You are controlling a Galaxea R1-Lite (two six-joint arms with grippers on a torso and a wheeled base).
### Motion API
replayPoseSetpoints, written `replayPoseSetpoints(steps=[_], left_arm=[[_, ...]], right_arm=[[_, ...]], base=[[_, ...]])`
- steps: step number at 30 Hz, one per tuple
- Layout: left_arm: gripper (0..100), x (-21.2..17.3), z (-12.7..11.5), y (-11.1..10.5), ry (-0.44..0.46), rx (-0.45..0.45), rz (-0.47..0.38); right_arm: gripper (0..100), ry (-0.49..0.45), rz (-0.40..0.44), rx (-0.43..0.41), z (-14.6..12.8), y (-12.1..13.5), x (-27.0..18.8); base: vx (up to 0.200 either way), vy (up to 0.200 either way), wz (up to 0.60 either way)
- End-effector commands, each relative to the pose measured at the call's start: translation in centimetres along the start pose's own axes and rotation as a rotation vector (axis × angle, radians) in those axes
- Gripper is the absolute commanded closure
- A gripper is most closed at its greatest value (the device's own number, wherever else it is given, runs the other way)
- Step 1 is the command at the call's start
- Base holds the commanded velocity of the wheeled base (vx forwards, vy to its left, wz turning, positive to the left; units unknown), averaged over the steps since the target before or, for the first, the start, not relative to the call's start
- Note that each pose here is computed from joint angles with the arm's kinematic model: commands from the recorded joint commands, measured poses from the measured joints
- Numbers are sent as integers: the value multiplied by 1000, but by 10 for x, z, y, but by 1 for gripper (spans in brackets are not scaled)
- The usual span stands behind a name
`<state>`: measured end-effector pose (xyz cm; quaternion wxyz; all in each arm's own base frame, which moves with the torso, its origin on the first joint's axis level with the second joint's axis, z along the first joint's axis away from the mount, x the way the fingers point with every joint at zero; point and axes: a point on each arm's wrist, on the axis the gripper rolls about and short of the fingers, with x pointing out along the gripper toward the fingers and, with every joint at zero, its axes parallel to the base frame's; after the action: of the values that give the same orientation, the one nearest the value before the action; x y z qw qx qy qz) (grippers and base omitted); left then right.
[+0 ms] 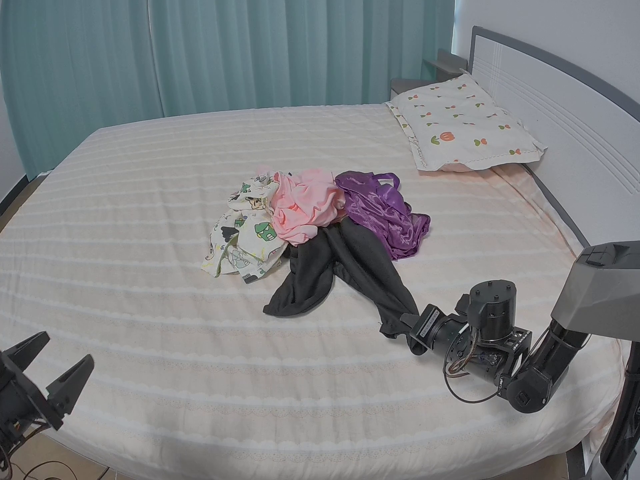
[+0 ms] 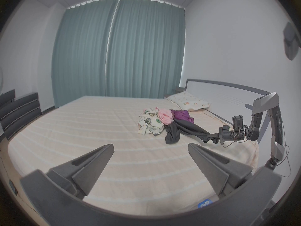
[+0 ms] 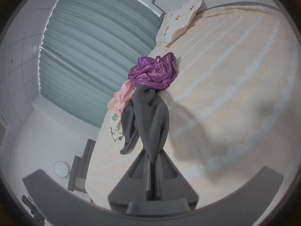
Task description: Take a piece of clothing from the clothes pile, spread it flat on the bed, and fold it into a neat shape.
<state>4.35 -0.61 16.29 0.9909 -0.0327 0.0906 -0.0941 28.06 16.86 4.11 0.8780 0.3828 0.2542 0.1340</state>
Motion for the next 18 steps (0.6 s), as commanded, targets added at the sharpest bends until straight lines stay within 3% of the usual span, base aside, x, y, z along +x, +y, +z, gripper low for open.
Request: replayPoseSetpoints(steps=[1,4,9,18], left_arm=[[0,153,-28,-20,432,-40,-113],[0,207,-46,-41,425,-146,-113],[0,259,-64,-57,405,-157,-48],[0,308,-85,-85,418,-272,-64]], right_arm=[[100,7,-11,3,-2,-4,-3],[100,11,-14,3,-3,-4,-2],[100,22,-25,0,-7,-8,2],[100,27,-29,0,-9,-9,5]], base=[[0,0,0],[0,0,0],[0,0,0],[0,0,0]])
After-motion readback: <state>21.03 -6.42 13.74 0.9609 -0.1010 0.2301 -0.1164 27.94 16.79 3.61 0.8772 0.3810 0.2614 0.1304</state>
